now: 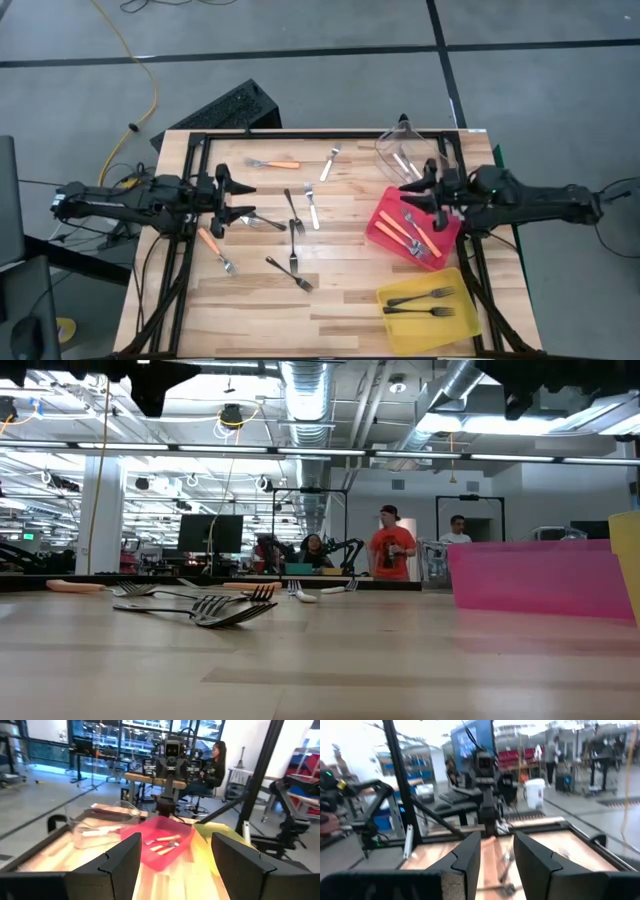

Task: Sort silverware by color (type)
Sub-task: Put the black fork into the yellow bin

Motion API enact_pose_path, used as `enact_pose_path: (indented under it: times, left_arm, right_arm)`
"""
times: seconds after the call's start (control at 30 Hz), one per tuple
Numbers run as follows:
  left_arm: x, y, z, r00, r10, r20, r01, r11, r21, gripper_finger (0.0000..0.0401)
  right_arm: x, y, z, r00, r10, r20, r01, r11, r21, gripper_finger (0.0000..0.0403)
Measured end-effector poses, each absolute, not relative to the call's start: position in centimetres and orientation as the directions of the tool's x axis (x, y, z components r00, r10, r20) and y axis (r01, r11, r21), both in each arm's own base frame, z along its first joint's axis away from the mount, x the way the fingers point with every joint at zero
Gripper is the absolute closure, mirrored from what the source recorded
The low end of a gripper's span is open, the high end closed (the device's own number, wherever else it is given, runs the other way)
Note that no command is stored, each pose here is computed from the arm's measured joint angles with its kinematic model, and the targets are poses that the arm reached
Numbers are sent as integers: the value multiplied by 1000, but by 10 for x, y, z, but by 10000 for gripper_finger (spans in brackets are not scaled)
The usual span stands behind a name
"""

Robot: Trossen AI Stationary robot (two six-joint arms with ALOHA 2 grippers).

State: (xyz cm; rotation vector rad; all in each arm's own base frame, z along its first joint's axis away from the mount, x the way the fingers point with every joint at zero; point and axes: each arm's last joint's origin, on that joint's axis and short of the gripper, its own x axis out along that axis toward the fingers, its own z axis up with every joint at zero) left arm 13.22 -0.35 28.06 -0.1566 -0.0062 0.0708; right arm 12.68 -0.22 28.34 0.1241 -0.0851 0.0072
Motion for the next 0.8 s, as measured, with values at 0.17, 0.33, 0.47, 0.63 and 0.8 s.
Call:
enact_pose_path:
  times: [0.17, 0.33, 0.47, 0.63, 0.8]
  left_arm:
    - [133, -8, 264, 999, 32, -13, -34, 984, -175, 175]
    - [134, -8, 244, 995, 72, -63, -84, 975, -206, 175]
    - [135, -8, 231, 996, 87, -36, -92, 971, -222, 175]
    - [135, -7, 228, 993, 115, 13, -109, 966, -236, 175]
    - [135, -5, 229, 991, 136, 11, -129, 957, -259, 175]
  right_arm:
    - [137, 2, 266, 989, 38, 141, -56, 991, 125, 262]
    - [146, 7, 255, 993, 57, 107, -71, 989, 128, 262]
    - [152, 9, 252, 993, 63, 100, -72, 993, 94, 262]
    - [150, 6, 266, 977, 40, 210, -55, 996, 70, 262]
    - [138, -3, 279, 966, -20, 259, 2, 998, 69, 262]
